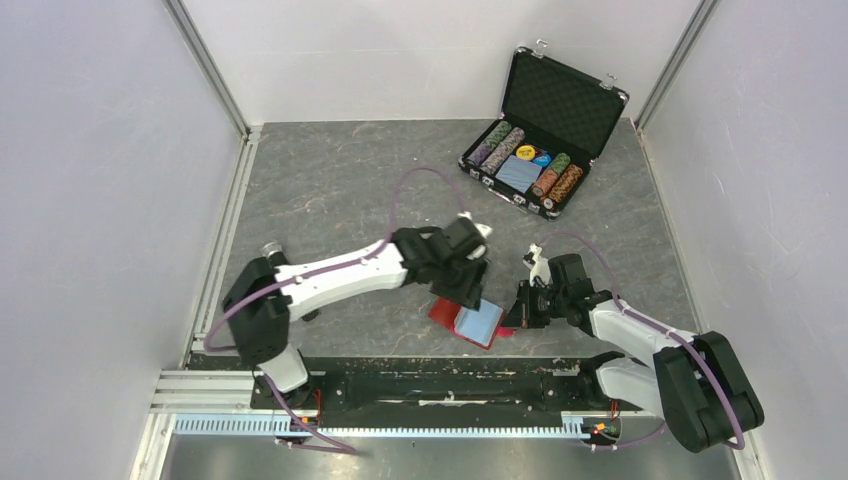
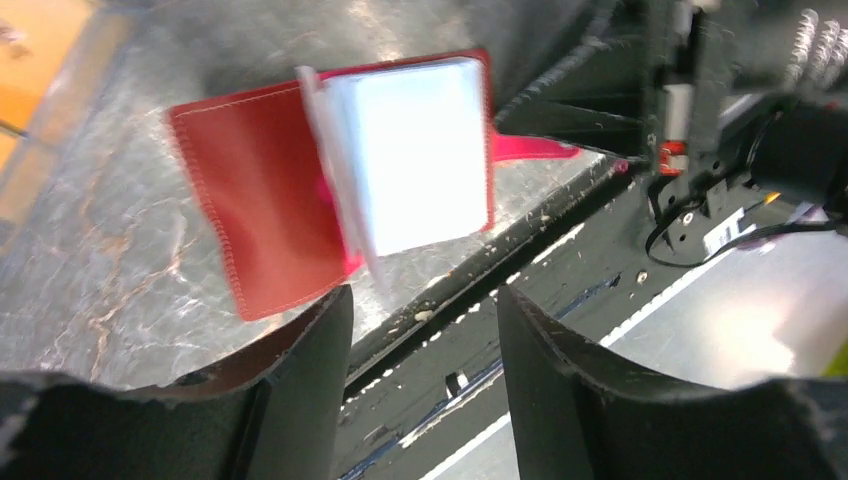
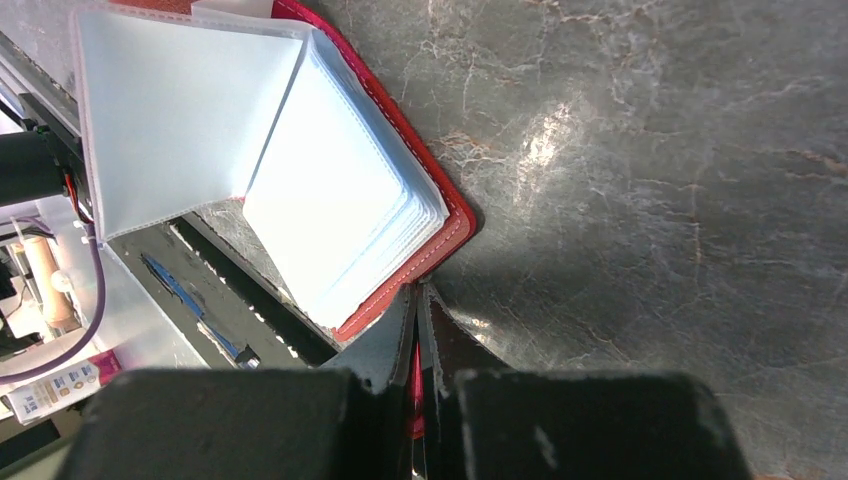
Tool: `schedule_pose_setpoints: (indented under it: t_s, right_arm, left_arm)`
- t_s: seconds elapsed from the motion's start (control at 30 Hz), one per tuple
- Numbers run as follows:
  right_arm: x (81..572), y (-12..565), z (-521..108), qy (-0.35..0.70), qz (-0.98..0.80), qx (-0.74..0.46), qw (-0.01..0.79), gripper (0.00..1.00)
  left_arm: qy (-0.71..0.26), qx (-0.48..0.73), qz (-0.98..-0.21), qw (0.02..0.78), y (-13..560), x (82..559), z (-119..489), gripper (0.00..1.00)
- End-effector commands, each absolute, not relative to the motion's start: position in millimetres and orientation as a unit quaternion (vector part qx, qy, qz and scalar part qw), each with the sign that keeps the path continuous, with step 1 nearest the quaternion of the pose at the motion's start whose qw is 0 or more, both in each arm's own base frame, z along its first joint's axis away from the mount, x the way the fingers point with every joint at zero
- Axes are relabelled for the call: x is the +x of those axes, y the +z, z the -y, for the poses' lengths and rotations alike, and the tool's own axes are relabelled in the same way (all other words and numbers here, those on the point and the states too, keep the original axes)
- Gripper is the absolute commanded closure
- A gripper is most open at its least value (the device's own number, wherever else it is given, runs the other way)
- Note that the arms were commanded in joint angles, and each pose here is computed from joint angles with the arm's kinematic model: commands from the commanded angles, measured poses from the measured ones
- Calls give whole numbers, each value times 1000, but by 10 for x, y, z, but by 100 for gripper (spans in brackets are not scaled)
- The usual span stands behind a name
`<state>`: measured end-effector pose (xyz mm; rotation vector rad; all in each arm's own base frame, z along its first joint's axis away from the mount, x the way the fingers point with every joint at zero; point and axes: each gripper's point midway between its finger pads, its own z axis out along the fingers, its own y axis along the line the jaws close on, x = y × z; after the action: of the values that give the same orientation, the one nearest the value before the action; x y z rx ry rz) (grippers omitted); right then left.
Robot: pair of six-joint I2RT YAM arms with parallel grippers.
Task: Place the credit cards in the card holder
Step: Close the card holder at the center of the board.
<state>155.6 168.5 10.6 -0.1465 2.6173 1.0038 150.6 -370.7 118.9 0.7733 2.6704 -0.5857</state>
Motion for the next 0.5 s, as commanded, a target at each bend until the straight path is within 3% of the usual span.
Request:
schedule_pose_setpoints:
  t_s: [0.0, 0.17, 0.47]
  right_arm:
    - [1451, -73, -1560, 318, -934, -55, 153, 99]
    - [1445, -74, -1559, 318, -934, -54, 153, 99]
    - [1435, -71, -1556, 318, -934, -54, 154, 99]
  left_arm:
    - [-290, 163, -928, 166, 1322, 1825, 3503, 38]
    - [-303, 95, -938, 137, 968, 1945, 3137, 37]
    - [-250, 72, -958, 121, 451, 2008, 3054, 36]
